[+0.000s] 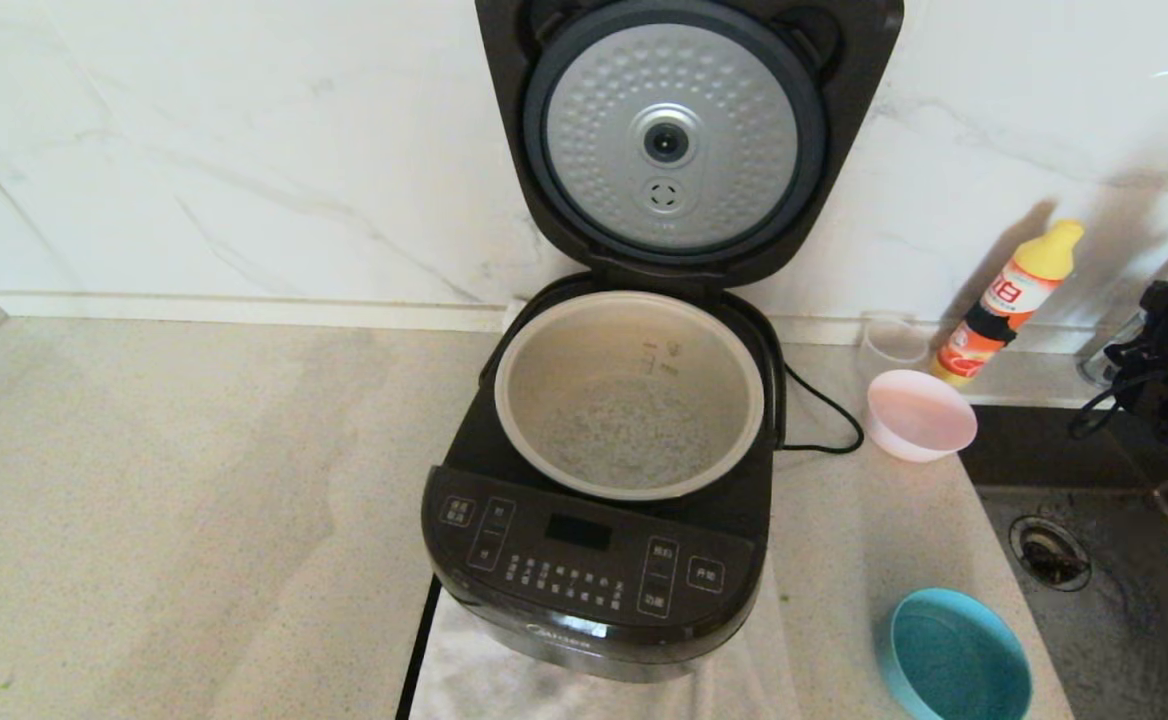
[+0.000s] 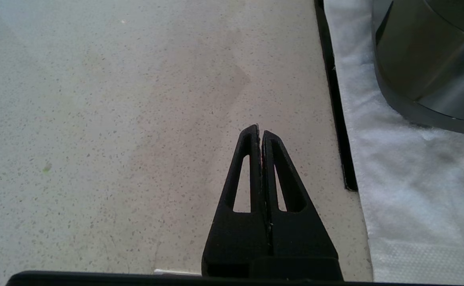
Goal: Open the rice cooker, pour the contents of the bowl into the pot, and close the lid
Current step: Turn off the tap
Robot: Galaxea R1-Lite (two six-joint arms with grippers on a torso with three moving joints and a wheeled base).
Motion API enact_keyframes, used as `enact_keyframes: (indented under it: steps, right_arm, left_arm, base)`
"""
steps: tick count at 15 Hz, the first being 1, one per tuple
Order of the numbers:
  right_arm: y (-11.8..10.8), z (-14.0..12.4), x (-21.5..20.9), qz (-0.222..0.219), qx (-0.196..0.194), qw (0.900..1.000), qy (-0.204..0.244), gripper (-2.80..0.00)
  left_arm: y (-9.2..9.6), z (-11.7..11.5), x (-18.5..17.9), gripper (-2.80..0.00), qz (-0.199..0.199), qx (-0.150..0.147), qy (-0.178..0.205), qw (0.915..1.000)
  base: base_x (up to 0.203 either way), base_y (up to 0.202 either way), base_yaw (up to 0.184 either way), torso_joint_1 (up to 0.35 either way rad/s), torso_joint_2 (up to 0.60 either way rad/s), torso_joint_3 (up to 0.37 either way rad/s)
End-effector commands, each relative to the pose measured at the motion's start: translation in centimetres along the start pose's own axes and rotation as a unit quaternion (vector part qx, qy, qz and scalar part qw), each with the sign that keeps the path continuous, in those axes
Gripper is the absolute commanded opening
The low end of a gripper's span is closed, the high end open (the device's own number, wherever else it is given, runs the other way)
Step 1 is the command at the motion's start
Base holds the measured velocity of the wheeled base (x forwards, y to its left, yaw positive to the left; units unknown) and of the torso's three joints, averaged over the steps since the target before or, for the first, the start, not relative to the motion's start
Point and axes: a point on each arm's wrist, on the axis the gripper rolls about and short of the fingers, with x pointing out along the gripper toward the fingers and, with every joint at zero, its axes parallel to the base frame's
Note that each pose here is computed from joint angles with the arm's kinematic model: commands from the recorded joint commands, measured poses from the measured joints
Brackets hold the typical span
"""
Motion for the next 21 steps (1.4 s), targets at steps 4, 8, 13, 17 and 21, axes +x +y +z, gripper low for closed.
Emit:
enact_keyframes:
  steps: [4, 8, 13, 17, 21]
  right_arm:
    - [-1.7, 1.1, -1.9, -0.009, -0.004, 1.0, 0.003, -2.8]
    - [-7.2, 2.4, -6.9, 0.014, -0.043, 0.999, 0.017, -2.8]
    - [-14.9, 2.2, -15.1, 0.129, -0.075, 0.989, -0.003, -2.8]
    - [-19.7, 2.9, -20.7, 0.28, -0.049, 0.954, -0.093, -2.8]
    - [-20.7, 5.1, -25.7, 0.413, 0.005, 0.895, -0.167, -2.8]
  left_arm:
    - [0.0, 0.0, 0.0, -2.8, 0.0, 0.0, 0.001, 1.0]
    - [0.0, 0.0, 0.0, -2.8, 0.0, 0.0, 0.001, 1.0]
    - [0.0, 0.0, 0.0, -2.8, 0.0, 0.0, 0.001, 1.0]
    - [0.0, 0.0, 0.0, -2.8, 0.0, 0.0, 0.001, 1.0]
    - [0.0, 0.0, 0.0, -2.8, 0.0, 0.0, 0.001, 1.0]
  base:
    - [0.0, 0.0, 0.0, 0.0, 0.0, 0.0]
    - [0.0, 0.0, 0.0, 0.0, 0.0, 0.0]
    - [0.0, 0.0, 0.0, 0.0, 0.0, 0.0]
    - [0.0, 0.0, 0.0, 0.0, 0.0, 0.0]
    - [0.0, 0.0, 0.0, 0.0, 0.0, 0.0]
